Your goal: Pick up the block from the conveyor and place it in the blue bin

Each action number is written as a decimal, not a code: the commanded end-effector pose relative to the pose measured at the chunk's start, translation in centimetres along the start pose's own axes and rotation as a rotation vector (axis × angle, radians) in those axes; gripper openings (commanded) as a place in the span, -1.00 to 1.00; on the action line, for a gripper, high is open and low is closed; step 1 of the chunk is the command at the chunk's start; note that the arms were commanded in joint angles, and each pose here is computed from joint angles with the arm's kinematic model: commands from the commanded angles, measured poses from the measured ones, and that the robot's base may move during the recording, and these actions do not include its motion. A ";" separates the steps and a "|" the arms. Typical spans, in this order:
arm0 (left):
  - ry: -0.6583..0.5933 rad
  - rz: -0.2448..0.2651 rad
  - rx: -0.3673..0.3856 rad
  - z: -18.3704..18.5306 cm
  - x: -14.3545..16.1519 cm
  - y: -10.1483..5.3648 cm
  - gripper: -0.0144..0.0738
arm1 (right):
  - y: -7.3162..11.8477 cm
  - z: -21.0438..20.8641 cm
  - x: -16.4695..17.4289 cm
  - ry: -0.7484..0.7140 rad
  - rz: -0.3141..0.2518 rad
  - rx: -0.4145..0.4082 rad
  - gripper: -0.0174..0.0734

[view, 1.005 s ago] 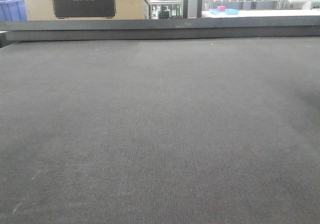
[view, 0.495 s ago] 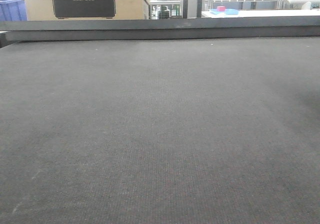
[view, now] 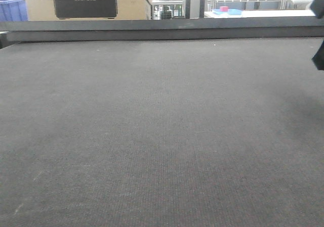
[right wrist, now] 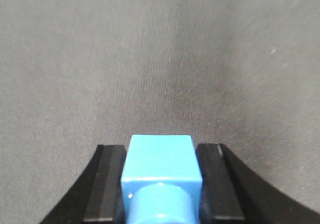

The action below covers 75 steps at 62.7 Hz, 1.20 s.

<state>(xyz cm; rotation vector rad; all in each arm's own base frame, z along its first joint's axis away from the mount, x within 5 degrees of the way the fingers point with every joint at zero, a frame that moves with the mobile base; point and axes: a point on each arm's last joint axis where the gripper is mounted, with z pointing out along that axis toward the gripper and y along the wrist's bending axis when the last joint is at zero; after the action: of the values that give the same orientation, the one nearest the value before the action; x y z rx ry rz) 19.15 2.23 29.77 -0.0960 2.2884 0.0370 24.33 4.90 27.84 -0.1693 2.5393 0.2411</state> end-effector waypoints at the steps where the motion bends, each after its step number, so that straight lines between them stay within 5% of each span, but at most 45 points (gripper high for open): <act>1: -0.097 0.008 -0.004 -1.2 1.1 -0.1 -0.92 | 0.0 -1.8 0.9 -0.151 -0.017 0.013 -0.98; 30: -0.376 -0.019 0.004 -6.5 1.9 -0.5 -0.92 | 0.6 -10.9 5.2 -0.640 -0.045 0.006 -0.98; 40: -0.381 -0.047 0.086 -6.8 1.7 -1.4 -0.92 | 1.2 -13.0 5.9 -0.725 0.024 -0.076 -0.98; 51: -0.424 0.035 0.235 -7.9 1.7 -3.5 -0.92 | 1.8 -14.5 6.8 -0.781 -0.014 -0.117 -0.98; 58: -0.558 0.057 0.309 -10.1 1.2 -4.0 -0.92 | 2.0 -15.7 7.7 -0.840 -0.115 -0.105 -0.98; 68: -0.809 0.039 0.366 -14.0 1.2 -3.6 -0.92 | 1.9 -17.5 9.4 -0.955 -0.153 -0.092 -0.98; 75: -0.832 0.072 0.354 -15.2 2.1 -3.1 -0.92 | 1.7 -18.1 11.0 -1.002 -0.175 -0.077 -0.98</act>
<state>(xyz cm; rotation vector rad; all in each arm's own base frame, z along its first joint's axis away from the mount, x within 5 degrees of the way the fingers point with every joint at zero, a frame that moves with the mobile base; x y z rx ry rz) 7.67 -2.07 37.77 0.1429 1.4735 -0.2615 6.16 2.39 36.82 -0.2161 1.5690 0.2996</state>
